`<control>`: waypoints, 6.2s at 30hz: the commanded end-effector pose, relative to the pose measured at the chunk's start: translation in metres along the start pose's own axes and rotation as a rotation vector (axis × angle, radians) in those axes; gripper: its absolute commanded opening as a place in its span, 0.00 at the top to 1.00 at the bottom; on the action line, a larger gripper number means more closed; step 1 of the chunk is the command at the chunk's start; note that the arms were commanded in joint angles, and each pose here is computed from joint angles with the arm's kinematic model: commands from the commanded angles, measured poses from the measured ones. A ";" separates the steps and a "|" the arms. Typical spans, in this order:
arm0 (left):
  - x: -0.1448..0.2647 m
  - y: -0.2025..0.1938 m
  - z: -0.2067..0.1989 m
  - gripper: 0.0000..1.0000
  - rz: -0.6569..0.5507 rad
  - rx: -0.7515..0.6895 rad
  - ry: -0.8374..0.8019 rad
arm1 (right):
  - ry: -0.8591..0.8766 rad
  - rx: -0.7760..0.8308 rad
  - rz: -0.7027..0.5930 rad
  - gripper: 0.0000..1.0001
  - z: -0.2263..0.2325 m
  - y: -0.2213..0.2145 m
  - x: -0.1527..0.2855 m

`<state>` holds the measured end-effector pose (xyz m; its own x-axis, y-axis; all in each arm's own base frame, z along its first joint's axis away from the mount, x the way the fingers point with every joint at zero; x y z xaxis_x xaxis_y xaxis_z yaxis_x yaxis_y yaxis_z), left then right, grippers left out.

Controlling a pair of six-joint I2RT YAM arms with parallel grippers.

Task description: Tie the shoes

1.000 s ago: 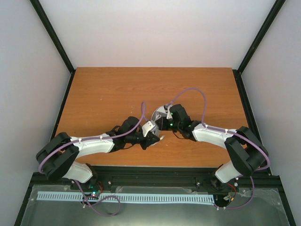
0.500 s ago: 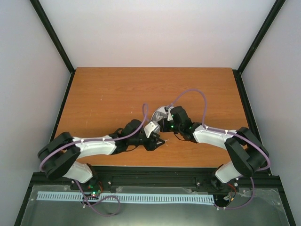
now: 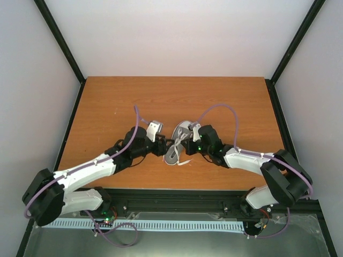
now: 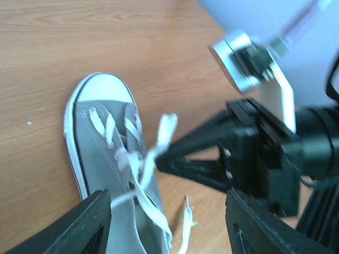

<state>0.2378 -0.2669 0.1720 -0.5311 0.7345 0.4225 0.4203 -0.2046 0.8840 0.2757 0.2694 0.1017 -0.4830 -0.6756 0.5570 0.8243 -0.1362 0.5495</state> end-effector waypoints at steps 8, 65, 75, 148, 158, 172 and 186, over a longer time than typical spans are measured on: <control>-0.047 0.051 -0.001 0.45 -0.012 0.212 -0.118 | 0.079 0.145 -0.010 0.97 0.010 -0.005 0.005; -0.075 0.019 0.006 0.99 0.103 0.264 -0.116 | 0.126 0.113 0.102 0.74 0.011 -0.059 -0.011; -0.069 0.021 0.001 0.99 0.072 0.227 -0.144 | 0.008 0.082 0.035 0.97 -0.008 -0.049 -0.002; -0.080 -0.019 0.034 0.80 0.241 0.314 -0.059 | 0.040 0.076 0.133 0.97 -0.006 -0.031 0.004; -0.072 -0.019 0.033 0.93 0.241 0.308 -0.055 | 0.026 0.078 0.121 0.97 -0.006 -0.028 0.007; -0.061 -0.015 0.028 0.99 0.186 0.175 -0.085 | -0.034 0.112 0.076 0.97 0.001 -0.008 0.008; -0.062 -0.016 0.024 0.99 0.191 0.119 -0.115 | 0.042 0.197 0.126 0.97 0.031 -0.011 -0.015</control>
<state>0.2768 -0.2899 0.1115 -0.3290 0.7377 0.5896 0.6451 -0.2804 0.7108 0.2674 0.2890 0.0996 -0.3885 -0.6745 0.6278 0.8214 0.0554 0.5677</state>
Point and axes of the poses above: each gripper's point midway between its finger pads, its own x axis back along the fingers, its own z axis along the line the jaws close on, y = z × x, the point moved 1 cm from there along x, back along the fingers, and after that the axes turned 15 degrees about -x, right-handed, at the moved point
